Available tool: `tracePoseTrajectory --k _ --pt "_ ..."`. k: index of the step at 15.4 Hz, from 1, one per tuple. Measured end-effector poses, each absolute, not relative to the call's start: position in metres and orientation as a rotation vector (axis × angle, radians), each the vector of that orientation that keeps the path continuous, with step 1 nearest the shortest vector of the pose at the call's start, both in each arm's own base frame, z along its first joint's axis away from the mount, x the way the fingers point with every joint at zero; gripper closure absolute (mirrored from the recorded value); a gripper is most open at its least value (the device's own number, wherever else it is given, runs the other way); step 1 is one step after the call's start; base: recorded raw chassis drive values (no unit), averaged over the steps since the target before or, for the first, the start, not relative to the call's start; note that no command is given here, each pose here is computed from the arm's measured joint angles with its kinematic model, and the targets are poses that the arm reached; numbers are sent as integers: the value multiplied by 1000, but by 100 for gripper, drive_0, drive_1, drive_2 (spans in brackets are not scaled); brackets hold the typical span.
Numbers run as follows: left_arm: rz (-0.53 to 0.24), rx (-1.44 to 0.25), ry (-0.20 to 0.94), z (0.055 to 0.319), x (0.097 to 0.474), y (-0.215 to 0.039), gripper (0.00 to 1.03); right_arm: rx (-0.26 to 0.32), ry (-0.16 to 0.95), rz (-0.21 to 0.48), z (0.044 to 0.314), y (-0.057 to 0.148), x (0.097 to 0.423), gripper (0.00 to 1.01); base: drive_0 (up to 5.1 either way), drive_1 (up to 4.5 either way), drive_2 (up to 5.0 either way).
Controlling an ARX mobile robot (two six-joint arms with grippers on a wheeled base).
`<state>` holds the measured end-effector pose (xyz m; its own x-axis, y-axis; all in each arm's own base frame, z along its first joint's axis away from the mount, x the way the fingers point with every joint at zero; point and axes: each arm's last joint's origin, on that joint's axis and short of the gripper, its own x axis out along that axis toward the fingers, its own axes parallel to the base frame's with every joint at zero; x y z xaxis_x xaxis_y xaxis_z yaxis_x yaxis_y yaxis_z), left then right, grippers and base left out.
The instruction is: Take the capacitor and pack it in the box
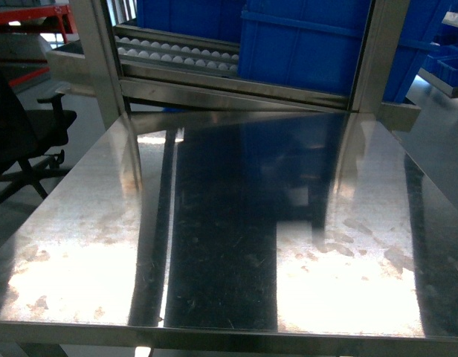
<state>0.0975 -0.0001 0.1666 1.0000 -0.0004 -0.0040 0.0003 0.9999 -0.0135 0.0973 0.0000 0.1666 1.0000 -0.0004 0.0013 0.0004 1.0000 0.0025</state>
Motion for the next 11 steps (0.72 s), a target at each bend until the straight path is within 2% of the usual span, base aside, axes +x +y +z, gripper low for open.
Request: tracePoseTrajectory --k 11 --pt "0 -14 -1 167 98 0 59 2 -5 0 167 0 97 3 0 0 0"
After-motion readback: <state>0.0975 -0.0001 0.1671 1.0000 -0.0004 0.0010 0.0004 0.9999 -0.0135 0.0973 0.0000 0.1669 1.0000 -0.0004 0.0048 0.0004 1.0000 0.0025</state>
